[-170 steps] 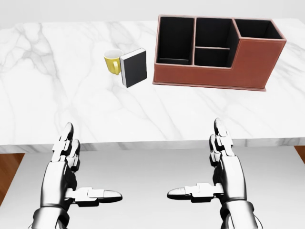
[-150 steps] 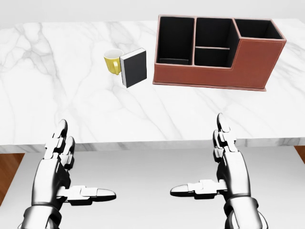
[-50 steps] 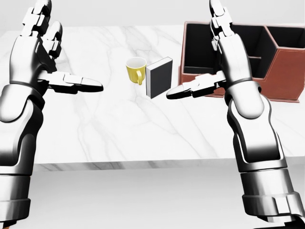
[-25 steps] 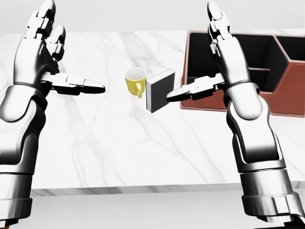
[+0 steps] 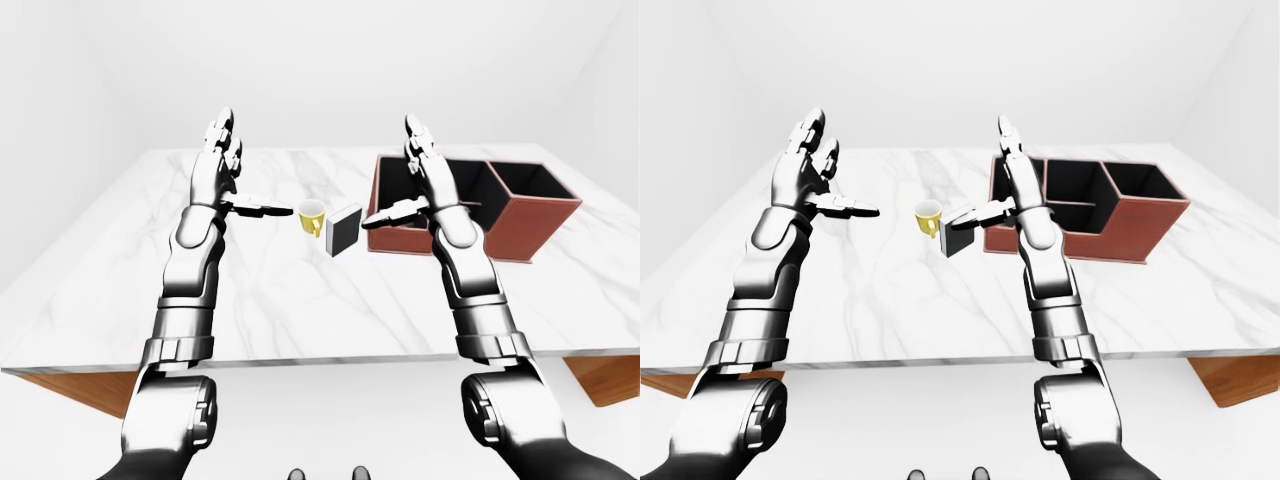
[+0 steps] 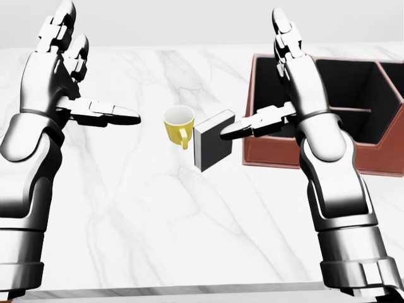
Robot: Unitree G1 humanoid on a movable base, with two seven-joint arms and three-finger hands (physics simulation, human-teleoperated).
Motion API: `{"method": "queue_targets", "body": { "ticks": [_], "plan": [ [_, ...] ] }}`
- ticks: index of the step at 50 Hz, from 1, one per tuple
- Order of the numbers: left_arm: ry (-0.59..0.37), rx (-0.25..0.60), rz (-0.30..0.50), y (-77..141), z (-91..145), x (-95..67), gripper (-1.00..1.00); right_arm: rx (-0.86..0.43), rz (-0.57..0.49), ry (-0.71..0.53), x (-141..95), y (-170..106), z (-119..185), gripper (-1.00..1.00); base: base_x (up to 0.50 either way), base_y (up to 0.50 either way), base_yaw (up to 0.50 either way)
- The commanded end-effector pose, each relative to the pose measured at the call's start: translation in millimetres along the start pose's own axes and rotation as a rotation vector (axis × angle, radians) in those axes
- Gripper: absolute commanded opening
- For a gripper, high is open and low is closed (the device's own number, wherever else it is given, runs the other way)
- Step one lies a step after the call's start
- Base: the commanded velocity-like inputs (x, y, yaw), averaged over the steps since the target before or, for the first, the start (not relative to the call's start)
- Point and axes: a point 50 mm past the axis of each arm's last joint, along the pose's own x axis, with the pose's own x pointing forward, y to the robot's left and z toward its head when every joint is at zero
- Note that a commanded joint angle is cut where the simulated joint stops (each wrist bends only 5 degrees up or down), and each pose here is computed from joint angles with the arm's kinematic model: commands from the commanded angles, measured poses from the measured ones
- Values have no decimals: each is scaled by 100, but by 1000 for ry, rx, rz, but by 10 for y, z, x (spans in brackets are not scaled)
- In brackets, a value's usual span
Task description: Pick up the book and place it in the caddy.
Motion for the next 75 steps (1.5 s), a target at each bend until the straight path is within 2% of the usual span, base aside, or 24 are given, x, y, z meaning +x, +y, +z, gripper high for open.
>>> {"method": "queue_targets", "body": {
  "ticks": [1, 47, 68, 72, 75],
  "plan": [
    [1, 1, 0, 2, -5, -4, 100, -4, 9, -2, -12, 12, 0, 100, 25, 0, 0],
    [50, -4, -4, -23, -113, 13, 100, 0, 21, 84, 4, 27, -191, 100, 25, 0, 0],
    [42, -1, -9, -33, -103, 1, 100, -12, 30, 83, -26, 54, -204, 100, 15, 0, 0],
    [41, -3, -9, -30, -104, -5, 100, -56, 54, 95, -43, 83, -231, 100, 0, 0, 0],
    [41, -3, -9, -27, -108, -10, 100, -108, 116, 78, -91, 160, -206, 100, 0, 0, 0]
  ]
}}
